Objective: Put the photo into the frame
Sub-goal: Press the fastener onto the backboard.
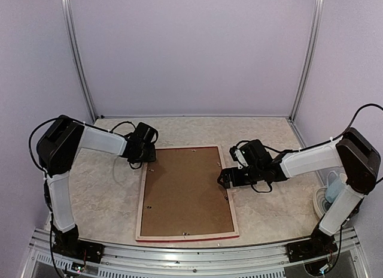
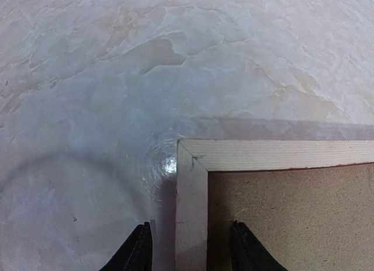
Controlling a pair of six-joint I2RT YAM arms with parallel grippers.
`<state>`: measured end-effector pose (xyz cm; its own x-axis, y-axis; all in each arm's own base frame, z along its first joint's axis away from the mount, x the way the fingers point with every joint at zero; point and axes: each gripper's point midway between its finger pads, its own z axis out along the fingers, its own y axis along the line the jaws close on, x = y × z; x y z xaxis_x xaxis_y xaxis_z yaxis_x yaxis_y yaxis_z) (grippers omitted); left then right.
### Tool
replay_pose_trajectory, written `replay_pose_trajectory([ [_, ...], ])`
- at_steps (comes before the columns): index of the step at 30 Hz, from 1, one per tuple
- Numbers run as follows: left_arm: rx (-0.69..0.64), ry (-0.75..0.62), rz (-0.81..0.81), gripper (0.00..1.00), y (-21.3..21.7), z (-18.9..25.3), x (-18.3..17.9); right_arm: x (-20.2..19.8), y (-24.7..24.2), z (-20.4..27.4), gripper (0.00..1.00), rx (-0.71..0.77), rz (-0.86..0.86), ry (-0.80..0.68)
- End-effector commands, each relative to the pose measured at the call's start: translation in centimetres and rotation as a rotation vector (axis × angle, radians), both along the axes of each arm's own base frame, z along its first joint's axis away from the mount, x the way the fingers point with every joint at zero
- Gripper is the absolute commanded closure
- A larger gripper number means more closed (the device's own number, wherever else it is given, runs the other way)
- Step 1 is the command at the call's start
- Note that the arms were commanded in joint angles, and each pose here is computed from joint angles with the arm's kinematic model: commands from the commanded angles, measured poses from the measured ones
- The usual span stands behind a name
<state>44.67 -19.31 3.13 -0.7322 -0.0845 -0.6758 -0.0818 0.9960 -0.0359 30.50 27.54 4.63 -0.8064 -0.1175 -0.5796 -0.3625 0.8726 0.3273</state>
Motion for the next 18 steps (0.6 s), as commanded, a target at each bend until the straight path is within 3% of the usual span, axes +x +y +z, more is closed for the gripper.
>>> replay_pose_trajectory([
  [1,0.063,0.094,-0.011,0.56,0.9,-3.1,-1.5,0.4,0.2,1.0,0.01,0.027,-0.002,-0.017],
  [9,0.042,0.061,0.01,0.56,1.3,-2.1,-1.9,0.3,0.2,0.8,0.01,0.028,-0.002,-0.013],
  [18,0.008,0.013,-0.042,0.46,-0.6,2.2,-3.3,0.3,0.1,1.0,0.01,0.033,-0.006,-0.017],
])
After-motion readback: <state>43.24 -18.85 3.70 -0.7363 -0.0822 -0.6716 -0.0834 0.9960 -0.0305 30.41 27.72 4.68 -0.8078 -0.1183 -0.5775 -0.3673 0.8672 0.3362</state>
